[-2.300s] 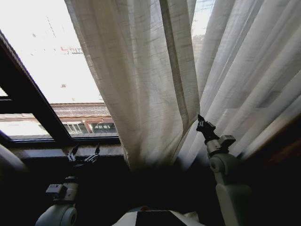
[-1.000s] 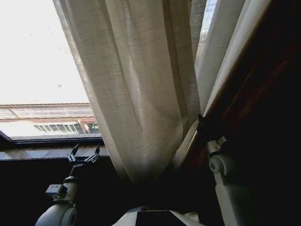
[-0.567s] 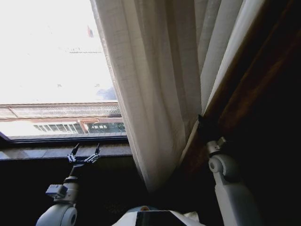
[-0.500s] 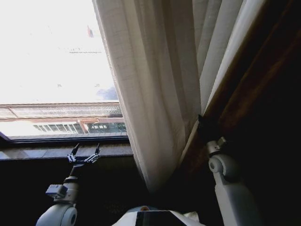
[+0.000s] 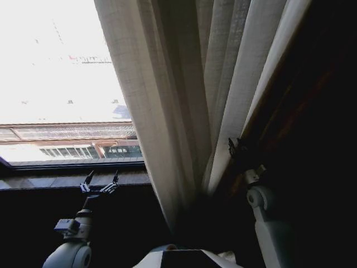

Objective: Open the curtains by pulling them apart, changing their state from closed to fully open.

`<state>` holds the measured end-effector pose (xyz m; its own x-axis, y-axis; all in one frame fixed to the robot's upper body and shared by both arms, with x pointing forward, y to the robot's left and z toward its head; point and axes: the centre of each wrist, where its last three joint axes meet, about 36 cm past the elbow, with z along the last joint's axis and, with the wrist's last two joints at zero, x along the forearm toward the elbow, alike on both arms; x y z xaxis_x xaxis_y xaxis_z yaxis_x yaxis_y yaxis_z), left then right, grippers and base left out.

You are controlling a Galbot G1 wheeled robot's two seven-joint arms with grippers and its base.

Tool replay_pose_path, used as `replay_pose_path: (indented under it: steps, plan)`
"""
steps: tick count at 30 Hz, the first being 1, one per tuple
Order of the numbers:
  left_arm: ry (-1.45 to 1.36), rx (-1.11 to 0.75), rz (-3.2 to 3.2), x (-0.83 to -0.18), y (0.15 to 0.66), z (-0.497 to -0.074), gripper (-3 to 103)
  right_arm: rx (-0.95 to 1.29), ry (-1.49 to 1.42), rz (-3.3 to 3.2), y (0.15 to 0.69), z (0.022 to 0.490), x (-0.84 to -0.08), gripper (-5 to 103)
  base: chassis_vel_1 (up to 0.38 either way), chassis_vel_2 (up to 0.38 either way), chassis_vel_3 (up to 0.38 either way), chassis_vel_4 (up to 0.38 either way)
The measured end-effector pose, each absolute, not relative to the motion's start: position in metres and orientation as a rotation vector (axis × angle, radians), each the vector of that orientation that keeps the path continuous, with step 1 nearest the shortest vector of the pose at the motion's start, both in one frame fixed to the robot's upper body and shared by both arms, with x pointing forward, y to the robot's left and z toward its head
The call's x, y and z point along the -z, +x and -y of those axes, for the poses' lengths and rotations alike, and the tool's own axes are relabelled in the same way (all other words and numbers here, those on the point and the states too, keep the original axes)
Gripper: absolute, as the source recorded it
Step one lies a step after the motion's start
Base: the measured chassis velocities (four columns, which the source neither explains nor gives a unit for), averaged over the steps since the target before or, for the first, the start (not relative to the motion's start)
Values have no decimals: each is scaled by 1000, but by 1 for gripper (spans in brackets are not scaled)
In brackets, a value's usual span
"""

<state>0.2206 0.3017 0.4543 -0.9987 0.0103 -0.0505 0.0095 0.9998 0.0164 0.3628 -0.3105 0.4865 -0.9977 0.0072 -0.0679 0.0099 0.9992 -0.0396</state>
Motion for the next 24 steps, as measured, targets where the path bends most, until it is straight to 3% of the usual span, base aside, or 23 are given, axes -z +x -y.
replay_pose_path:
  steps: [3,6,7,11,24]
  plan:
    - [12,-24,-3091,-453,221,-302,100,80,0,-3108,356,307,-477,73,0,0,0,0]
    - [8,-21,-3092,-451,221,-303,100,66,-28,-3154,342,300,-466,78,0,0,0,0]
    - [5,-20,-3093,-450,221,-303,100,58,-38,-3178,336,296,-459,89,0,0,0,0]
    - [5,-22,-3092,-450,222,-304,100,70,-38,-3198,326,291,-445,97,0,0,0,0]
    - [7,-31,-3087,-451,223,-306,100,146,-59,-3164,330,279,-449,100,0,0,0,0]
